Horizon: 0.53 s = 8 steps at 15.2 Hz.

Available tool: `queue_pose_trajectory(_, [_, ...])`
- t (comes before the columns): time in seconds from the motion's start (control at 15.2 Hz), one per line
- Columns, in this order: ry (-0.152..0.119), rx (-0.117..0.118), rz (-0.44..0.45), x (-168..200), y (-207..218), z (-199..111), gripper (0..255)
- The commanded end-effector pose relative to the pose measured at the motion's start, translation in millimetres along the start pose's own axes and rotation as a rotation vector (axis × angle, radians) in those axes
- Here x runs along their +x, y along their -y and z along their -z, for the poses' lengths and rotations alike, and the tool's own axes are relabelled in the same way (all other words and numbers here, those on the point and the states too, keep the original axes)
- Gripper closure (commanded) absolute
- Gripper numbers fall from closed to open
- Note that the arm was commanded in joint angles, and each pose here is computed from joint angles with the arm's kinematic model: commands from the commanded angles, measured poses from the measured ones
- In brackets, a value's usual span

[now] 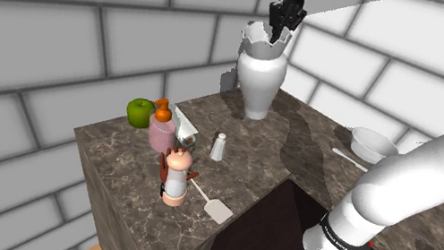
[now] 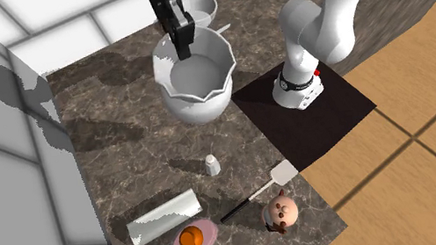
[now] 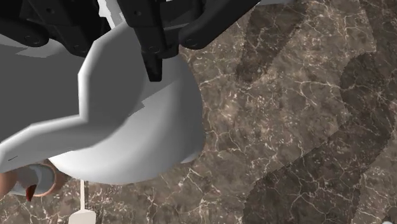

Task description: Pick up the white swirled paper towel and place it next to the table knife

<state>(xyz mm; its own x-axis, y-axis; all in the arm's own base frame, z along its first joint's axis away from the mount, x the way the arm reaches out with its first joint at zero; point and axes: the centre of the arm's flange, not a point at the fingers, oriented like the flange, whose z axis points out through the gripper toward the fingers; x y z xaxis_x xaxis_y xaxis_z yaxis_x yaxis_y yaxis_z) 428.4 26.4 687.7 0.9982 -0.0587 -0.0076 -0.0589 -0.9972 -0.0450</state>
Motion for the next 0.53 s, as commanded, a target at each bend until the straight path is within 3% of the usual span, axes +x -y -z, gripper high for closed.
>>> queue_pose_trajectory(0.0, [-0.001,0.001,0.002,-9,-23,2,255])
queue_pose_trajectory(0.46, [-0.001,0.001,0.002,-40,-110,6,255])
